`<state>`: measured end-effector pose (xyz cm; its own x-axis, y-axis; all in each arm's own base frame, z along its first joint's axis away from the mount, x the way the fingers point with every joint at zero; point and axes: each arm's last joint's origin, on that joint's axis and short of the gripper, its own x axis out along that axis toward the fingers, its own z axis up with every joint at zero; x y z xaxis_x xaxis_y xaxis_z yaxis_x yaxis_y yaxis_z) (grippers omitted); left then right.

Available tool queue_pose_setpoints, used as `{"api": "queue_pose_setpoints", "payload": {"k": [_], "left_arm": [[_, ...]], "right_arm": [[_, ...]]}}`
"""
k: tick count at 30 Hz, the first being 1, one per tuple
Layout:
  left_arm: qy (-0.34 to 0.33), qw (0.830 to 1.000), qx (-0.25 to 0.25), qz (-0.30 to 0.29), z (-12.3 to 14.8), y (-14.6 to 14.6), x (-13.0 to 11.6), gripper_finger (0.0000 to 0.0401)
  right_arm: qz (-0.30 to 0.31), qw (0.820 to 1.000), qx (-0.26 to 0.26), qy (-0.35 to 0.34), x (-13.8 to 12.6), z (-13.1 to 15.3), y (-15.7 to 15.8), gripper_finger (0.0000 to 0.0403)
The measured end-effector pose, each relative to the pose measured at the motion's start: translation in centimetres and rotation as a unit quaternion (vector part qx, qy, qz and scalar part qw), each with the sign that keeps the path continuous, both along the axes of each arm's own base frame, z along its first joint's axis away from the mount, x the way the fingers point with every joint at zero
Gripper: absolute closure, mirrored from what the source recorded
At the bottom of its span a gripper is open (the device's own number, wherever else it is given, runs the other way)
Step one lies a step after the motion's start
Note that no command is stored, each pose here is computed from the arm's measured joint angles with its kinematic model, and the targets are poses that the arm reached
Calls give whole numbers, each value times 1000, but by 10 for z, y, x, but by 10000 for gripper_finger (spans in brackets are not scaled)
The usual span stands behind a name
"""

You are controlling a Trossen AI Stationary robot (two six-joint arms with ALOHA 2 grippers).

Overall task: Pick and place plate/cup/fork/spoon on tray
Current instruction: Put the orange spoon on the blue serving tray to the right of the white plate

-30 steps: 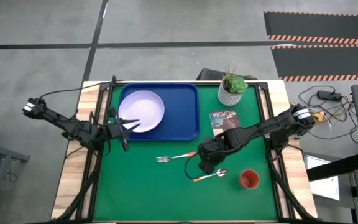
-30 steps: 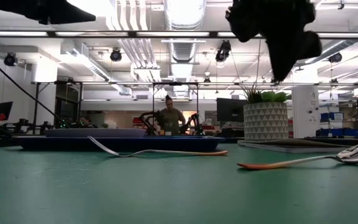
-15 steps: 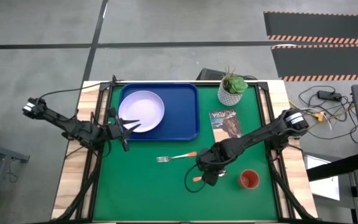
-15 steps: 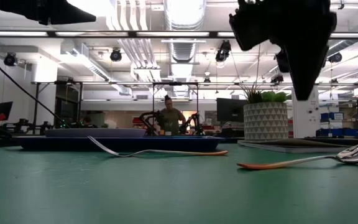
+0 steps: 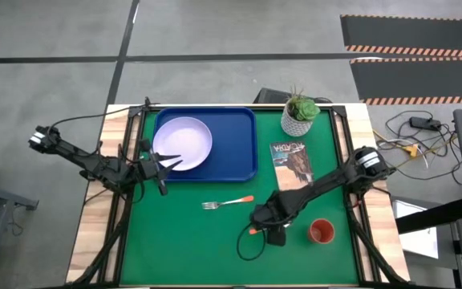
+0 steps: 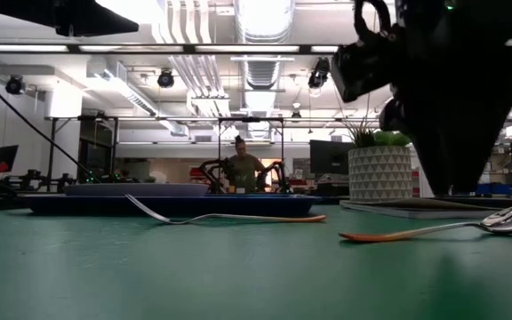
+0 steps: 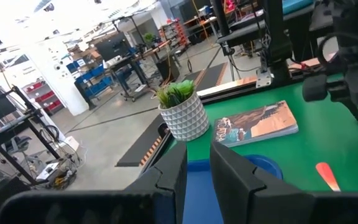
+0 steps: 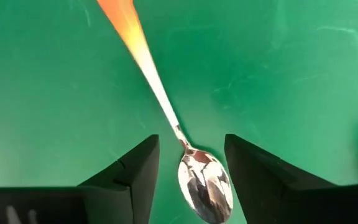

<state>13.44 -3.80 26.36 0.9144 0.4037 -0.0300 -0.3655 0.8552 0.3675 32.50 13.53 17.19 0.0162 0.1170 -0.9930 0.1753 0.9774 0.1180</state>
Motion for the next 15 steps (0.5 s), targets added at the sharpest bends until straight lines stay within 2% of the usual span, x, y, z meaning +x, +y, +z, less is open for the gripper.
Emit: {"api": "queue_pose_setpoints", "payload": {"k": [6, 15], "left_arm": [[3, 1000, 2, 0, -1, -1, 3, 345], [11, 1000, 6, 0, -3, -3, 6, 345]], "right_arm": [[36, 999, 1, -5, 3, -10, 6, 255], [50, 998, -2, -30, 6, -10, 8, 293]]}}
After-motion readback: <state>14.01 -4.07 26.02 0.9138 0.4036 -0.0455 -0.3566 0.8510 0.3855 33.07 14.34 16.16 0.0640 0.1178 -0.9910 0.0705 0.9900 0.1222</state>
